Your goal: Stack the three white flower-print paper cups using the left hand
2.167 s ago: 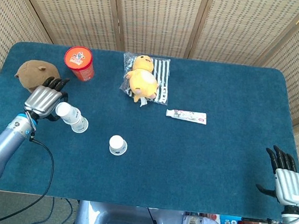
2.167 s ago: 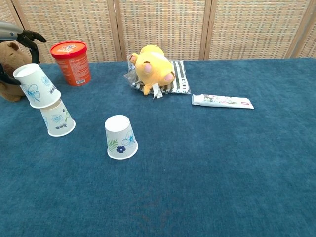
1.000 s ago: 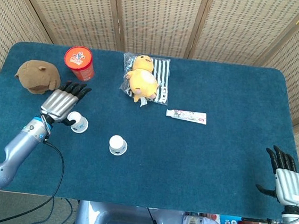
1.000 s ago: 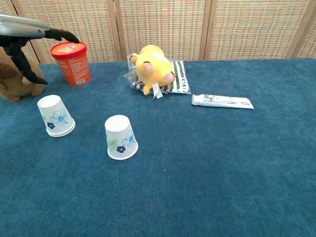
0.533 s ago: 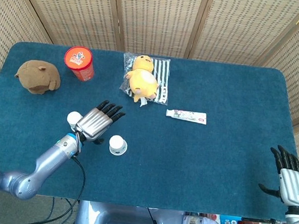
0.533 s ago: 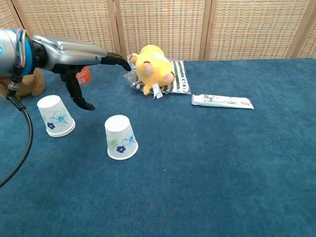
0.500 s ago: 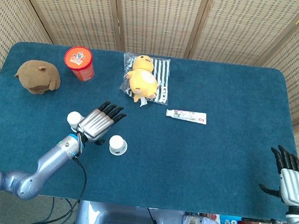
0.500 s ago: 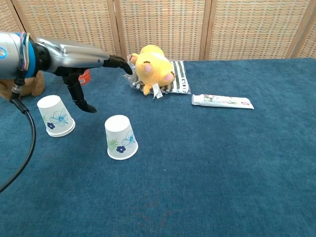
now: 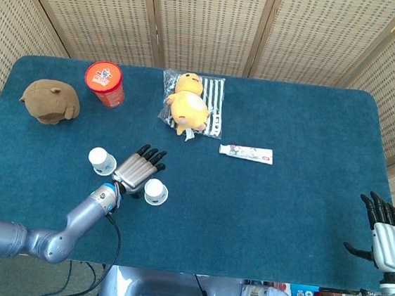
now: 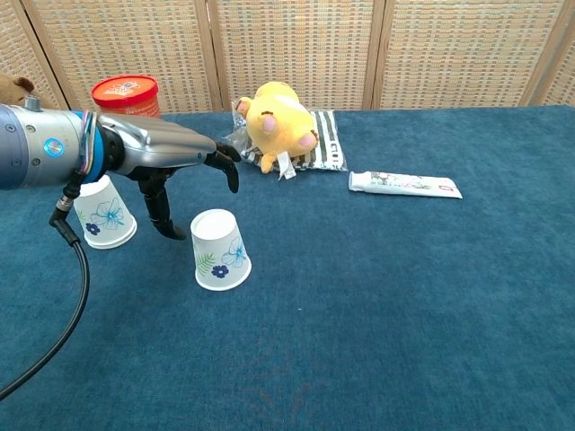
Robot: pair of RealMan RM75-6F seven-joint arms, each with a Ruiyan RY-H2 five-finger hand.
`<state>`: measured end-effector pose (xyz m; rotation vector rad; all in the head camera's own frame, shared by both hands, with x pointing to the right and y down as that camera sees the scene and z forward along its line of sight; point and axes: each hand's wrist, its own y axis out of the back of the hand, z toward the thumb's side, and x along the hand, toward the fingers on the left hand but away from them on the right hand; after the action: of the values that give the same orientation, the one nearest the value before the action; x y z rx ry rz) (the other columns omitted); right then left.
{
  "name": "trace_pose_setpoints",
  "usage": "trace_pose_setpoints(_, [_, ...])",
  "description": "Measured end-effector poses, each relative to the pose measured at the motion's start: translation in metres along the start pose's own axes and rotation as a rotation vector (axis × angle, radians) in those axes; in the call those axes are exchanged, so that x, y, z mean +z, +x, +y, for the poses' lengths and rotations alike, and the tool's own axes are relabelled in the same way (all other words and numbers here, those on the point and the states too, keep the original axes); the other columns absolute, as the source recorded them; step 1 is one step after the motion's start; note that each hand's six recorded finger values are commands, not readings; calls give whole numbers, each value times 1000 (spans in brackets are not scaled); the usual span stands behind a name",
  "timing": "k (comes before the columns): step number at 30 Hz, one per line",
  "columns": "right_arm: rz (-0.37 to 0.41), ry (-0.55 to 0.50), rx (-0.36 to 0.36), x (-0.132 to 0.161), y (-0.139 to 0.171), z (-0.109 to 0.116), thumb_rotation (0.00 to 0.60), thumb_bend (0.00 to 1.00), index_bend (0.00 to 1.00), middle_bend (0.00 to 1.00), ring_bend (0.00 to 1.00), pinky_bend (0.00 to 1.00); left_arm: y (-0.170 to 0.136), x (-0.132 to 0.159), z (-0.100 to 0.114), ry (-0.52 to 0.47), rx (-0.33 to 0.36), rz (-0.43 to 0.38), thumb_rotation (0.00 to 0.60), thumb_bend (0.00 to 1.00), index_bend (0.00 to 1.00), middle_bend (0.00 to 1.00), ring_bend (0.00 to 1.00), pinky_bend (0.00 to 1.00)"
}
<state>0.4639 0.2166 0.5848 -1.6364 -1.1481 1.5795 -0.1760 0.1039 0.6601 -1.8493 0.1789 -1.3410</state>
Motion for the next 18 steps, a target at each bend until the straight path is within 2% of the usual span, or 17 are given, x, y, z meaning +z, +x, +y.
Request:
trace_pose_setpoints(8, [0,-1,0,0,0,0,600,0,0,0,0,0,11,2,-12,-18,-24,7,600,242,247,0,0,0])
trace_pose_setpoints(13, [1,-3,1,0,0,0,600,0,0,0,0,0,14,6,-11,-18,-16,-2,600,242,286,0,0,0])
trace_pose_setpoints(18, [2,-4,0,0,0,0,600,0,0,0,0,0,14,9,-8,-19,-3,-10,600,242,380,0,0,0])
